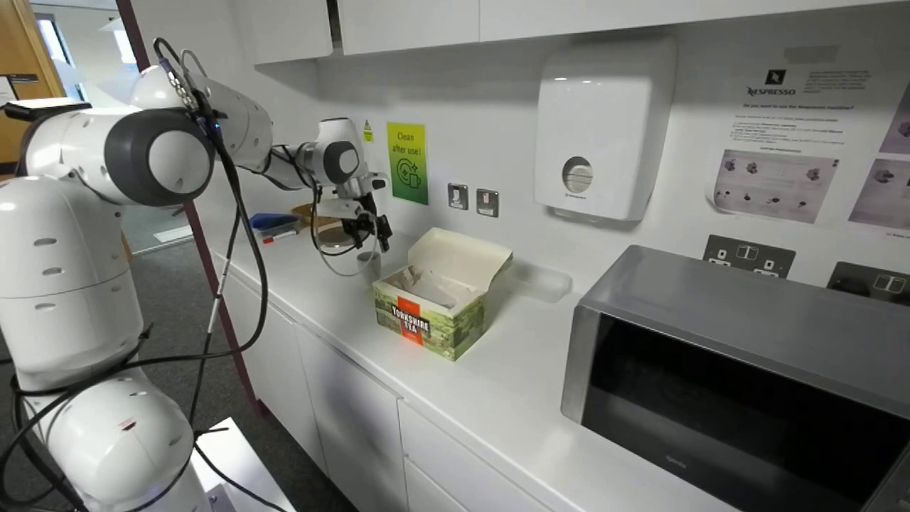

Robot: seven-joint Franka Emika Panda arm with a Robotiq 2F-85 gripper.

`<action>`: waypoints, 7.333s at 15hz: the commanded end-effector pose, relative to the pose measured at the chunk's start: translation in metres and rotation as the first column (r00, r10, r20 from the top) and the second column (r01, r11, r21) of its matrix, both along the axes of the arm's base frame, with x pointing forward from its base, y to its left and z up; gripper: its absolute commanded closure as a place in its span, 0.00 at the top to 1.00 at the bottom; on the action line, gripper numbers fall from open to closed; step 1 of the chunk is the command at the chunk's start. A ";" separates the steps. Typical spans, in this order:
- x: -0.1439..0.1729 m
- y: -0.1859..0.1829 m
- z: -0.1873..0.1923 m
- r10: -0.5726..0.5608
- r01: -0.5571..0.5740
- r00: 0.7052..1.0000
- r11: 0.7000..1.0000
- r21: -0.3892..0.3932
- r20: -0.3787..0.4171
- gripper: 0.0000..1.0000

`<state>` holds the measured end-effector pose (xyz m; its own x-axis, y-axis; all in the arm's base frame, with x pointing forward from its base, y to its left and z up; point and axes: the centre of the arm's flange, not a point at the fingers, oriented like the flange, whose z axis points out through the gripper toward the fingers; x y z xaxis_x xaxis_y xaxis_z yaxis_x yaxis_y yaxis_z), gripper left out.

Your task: Move the teabag from the cup to the box

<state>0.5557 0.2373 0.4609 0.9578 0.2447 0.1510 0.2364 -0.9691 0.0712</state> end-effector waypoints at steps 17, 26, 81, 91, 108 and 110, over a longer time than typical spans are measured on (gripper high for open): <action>0.031 0.032 -0.013 0.055 -0.049 0.997 0.991 0.124 -0.045 1.00; 0.030 0.055 -0.007 -0.015 0.019 0.999 0.996 0.091 -0.048 1.00; 0.088 0.086 -0.034 0.363 -0.354 0.916 0.932 0.084 -0.169 0.45; 0.076 0.076 -0.031 0.357 -0.346 0.919 0.934 0.087 -0.170 0.40; 0.048 0.066 -0.034 0.353 -0.344 0.918 0.936 0.082 -0.180 0.42; 0.046 0.063 -0.037 0.351 -0.342 0.918 0.936 0.078 -0.187 0.44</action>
<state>0.6233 0.3179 0.4169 0.8344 0.5511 -0.0037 0.5503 -0.8335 -0.0501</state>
